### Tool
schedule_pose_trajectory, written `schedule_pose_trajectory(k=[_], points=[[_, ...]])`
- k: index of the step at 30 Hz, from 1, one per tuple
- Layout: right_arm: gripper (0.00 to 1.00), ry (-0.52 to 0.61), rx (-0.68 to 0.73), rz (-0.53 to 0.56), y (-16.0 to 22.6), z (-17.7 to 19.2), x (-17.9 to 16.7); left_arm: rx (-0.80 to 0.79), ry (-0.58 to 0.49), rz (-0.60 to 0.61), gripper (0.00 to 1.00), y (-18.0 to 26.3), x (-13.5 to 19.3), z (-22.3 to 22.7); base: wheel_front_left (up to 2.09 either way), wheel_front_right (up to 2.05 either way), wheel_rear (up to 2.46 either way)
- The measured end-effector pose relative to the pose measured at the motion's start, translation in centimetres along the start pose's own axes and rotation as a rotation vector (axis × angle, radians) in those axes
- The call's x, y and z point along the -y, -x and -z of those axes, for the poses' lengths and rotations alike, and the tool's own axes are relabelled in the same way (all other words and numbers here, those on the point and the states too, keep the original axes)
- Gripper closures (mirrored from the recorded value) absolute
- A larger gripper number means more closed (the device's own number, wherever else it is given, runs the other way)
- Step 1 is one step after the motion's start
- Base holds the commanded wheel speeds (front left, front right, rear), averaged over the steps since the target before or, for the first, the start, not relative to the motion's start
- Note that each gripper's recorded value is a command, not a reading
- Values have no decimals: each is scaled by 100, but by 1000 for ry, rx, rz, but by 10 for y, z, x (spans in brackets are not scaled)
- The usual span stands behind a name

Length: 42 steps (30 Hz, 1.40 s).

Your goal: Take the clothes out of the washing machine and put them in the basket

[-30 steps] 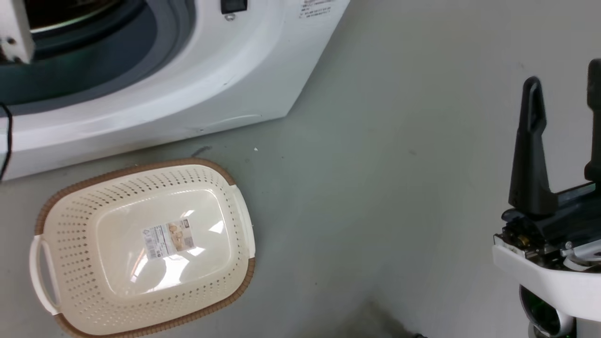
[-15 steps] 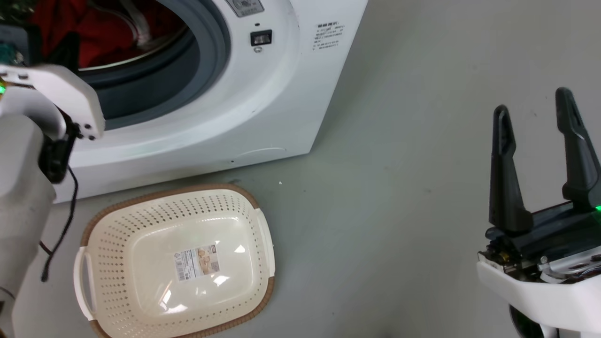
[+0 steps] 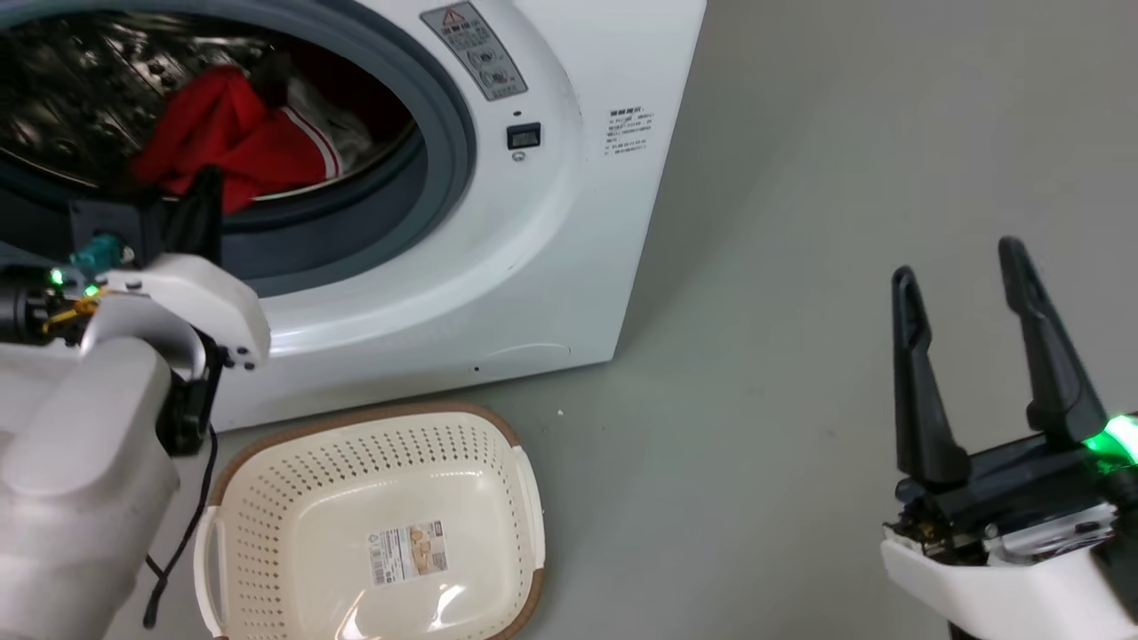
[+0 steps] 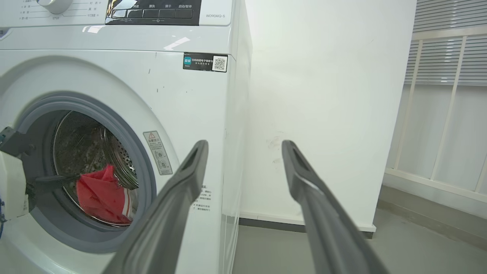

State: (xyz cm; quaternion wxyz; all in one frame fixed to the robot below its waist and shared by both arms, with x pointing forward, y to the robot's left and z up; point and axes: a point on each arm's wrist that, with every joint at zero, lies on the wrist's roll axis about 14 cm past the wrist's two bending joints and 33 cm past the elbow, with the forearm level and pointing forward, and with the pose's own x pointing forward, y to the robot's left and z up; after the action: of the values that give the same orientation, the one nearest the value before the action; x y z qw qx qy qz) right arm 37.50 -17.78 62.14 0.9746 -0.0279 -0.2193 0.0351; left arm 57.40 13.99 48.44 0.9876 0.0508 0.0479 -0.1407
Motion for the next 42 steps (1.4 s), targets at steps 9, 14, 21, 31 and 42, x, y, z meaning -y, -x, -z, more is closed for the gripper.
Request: schedule_pose_trajectory(k=[9,14,21,31,42], points=[[0,-5,-13,-12,16,-5,-7,88,11,-22,100,43,11,-24,0,0,0],[0,-7,-18,-17,24,-7,-10,107,35,-33,100,69,18,-25,0,0,0],[0,-10,-24,-21,38,-12,-14,135,40,-34,100,102,27,-31,0,0,0],[0,-19,-20,-31,52,-19,-19,99,65,-23,100,146,45,-13,0,0,0],[0,-8,-32,-15,61,-19,-15,-34,117,44,100,166,78,34,0,0,0]])
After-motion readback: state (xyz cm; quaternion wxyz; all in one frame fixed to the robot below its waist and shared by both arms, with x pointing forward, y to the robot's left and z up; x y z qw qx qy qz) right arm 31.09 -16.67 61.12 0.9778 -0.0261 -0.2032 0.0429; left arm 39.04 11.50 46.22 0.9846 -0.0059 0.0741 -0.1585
